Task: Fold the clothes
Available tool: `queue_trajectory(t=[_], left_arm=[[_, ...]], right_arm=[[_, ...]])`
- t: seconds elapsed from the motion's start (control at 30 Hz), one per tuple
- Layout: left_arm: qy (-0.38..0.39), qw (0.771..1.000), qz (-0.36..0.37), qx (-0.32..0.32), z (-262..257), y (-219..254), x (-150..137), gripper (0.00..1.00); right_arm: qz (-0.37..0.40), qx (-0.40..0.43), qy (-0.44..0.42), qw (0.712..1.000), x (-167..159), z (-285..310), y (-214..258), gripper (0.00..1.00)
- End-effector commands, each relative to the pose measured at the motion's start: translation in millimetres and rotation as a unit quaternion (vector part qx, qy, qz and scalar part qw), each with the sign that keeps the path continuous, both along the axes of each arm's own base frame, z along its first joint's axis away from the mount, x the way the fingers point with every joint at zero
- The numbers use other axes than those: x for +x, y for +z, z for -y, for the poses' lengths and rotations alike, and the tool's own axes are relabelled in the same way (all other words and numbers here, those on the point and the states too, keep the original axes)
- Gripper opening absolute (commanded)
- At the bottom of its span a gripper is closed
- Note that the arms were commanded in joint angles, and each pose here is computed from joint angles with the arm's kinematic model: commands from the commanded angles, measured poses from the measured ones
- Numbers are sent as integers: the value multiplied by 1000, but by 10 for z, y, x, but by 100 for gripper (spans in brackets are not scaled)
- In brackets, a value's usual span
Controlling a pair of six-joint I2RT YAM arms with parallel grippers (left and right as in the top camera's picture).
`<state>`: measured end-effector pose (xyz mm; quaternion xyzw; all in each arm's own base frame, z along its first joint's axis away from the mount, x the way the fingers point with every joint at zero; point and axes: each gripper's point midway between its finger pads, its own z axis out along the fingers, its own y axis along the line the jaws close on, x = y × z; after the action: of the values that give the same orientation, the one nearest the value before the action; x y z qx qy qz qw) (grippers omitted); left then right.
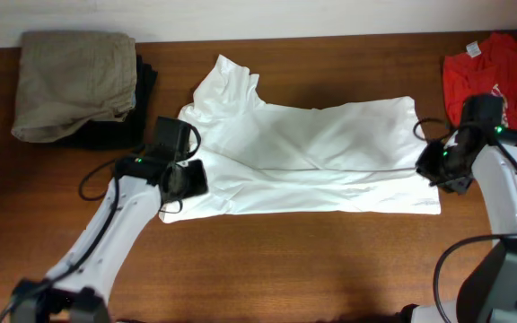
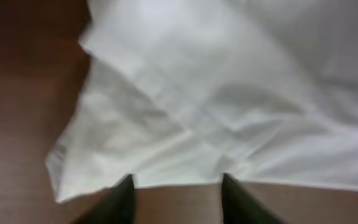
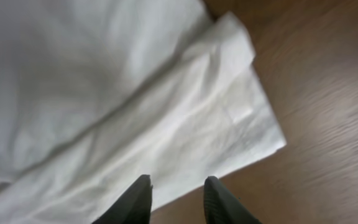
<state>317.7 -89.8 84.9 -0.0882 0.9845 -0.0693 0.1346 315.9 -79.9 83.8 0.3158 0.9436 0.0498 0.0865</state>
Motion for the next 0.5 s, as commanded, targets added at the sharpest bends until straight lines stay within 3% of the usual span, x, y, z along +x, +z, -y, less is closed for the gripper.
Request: queue_trajectory(t=[0.0, 0.17, 0.47], left_arm=[[-13, 998, -62, -22, 109, -308, -103, 29], [-11, 995, -98, -10, 98, -613, -109, 10], [19, 989, -144, 1, -100, -995, -119, 10]], right_arm=[[-29, 27, 11, 999, -116, -92, -271, 25], [-27, 26, 11, 999, -74, -79, -520, 14], [-74, 36, 10, 997, -121, -78, -955, 10]])
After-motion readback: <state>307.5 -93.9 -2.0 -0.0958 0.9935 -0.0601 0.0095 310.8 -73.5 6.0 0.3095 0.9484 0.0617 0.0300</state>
